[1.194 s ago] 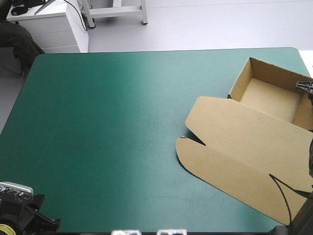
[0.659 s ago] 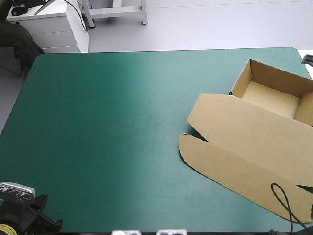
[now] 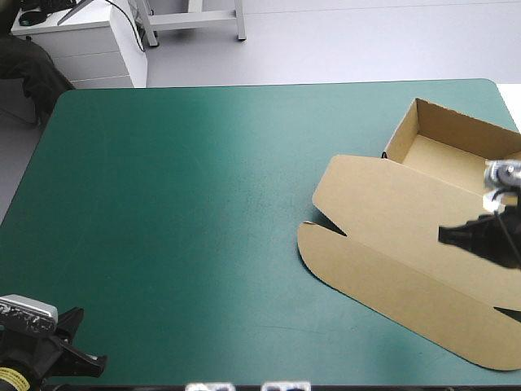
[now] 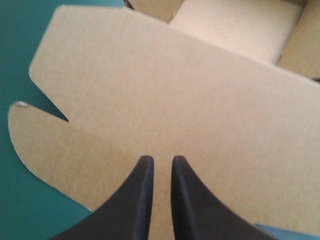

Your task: Fold the box

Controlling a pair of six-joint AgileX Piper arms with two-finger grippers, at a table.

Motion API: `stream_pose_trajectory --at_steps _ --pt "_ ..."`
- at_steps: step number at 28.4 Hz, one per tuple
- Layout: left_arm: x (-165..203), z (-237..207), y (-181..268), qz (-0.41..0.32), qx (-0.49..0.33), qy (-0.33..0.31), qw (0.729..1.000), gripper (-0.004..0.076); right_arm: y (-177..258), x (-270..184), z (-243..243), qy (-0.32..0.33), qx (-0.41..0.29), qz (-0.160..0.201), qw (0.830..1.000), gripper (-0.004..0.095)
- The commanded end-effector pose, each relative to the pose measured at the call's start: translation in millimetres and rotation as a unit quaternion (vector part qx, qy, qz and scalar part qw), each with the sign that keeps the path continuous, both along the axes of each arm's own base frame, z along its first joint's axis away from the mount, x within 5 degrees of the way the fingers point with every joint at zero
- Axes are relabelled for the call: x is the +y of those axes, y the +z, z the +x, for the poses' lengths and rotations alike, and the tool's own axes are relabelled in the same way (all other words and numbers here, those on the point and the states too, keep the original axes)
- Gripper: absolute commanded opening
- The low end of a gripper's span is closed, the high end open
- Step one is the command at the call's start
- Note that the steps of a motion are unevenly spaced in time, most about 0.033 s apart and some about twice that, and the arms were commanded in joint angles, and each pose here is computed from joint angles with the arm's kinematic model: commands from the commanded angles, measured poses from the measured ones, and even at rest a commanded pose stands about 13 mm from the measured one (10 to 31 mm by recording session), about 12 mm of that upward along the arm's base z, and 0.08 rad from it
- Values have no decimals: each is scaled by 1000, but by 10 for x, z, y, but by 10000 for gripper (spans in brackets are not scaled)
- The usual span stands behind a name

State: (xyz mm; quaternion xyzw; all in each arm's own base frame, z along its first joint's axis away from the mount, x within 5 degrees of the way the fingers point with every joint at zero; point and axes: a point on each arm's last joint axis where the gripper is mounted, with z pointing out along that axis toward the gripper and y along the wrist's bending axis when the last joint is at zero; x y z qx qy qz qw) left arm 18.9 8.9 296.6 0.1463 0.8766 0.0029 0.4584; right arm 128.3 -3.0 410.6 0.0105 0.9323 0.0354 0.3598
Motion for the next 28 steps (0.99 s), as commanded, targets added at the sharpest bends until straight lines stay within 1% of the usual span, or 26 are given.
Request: stream_pose_trajectory --at_steps 1,4,6,9,13,17,20,22,28 --pt "-15 36 108 -7 -36 -6 999 -8 -236 19 -210 8 -41 -19 999 115" --pt "-15 36 108 -7 -36 -7 999 -8 -540 34 -362 13 -40 -27 999 116" --pt "-17 40 110 2 -40 -13 999 -8 -714 49 -487 25 -40 -38 998 116" --pt "-25 39 112 5 -42 -21 999 -8 -952 76 -712 25 -50 -40 998 116" --pt "-46 36 101 -9 -36 -25 999 -8 -1060 92 -841 27 -67 -45 996 113" --pt "-67 75 -55 0 -10 -28 1000 -8 -1130 106 -951 35 -85 -57 994 105" --pt "-104 94 -201 -7 19 -35 999 -8 -1144 113 -1007 35 -96 -59 993 88" --pt "-114 98 -210 -10 19 -39 999 -8 -1154 116 -1031 35 -100 -60 993 89" --pt "-112 97 -211 -9 20 -38 999 -8 -1274 115 -1022 35 -87 -58 994 89"
